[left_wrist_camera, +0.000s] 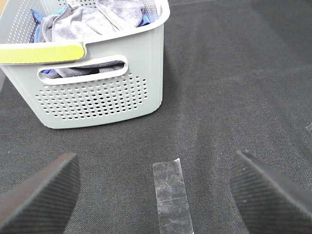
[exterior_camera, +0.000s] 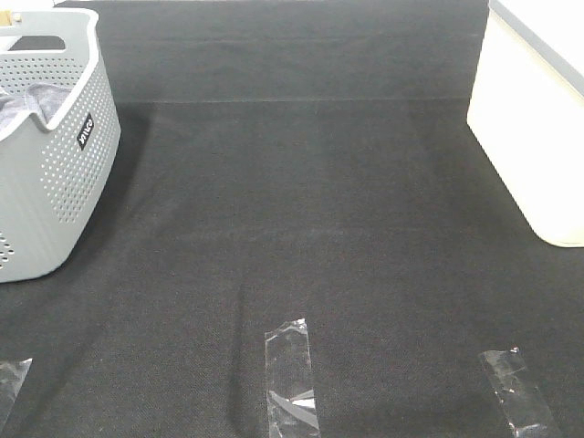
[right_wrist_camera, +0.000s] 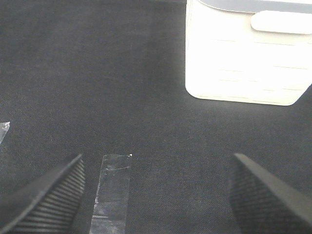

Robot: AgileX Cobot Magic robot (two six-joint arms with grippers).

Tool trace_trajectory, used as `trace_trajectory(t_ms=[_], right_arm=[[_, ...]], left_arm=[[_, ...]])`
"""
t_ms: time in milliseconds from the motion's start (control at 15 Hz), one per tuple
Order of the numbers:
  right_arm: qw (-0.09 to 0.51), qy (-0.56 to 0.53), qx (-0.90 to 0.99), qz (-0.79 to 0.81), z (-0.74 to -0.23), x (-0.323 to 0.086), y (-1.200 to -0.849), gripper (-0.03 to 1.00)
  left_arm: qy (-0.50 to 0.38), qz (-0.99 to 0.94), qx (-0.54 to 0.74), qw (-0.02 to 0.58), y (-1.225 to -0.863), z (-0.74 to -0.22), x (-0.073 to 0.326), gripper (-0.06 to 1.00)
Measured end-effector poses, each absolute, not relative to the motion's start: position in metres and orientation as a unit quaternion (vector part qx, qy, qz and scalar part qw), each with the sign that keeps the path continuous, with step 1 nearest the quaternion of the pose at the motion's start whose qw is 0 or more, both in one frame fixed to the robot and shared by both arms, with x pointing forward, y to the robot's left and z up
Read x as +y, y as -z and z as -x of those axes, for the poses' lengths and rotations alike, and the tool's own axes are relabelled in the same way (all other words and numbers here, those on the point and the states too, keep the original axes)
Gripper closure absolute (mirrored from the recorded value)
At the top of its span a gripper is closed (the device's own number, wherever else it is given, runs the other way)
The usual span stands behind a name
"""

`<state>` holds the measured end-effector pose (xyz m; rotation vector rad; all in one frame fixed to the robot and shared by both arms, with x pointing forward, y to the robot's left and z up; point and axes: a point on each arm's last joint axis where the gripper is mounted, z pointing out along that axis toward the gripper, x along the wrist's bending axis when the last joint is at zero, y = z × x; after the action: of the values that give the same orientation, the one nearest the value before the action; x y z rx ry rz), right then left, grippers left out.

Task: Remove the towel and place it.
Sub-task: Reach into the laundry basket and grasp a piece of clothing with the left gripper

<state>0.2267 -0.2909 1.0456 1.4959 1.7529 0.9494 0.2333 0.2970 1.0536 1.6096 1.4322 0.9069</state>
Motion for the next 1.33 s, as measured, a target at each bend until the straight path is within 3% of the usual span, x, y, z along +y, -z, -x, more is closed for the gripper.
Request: trace_trajectory(t_ms=[733,1000,1333], right_arm=[[0.319,-0.361,0.667,-0.569,-0.227,-0.291,-1.046,0.21],[0.319,-0.361,0.667,-0.569,-0.227,-0.291,-1.046,0.21],[0.319,-0.361,0.667,-0.569,-0.227,-0.291,-1.046,0.21]], left_arm=[[-0.378,-0.616,0.554,0.413,-1.068,-0.247,0.297,0.14],[-0.395,-0.602,0.551,0.423,-1.086,-0.302,0.296,0.16],[-0.366,-0.625,0.574,0.383,-1.118,-0.417,0.292,0.21]])
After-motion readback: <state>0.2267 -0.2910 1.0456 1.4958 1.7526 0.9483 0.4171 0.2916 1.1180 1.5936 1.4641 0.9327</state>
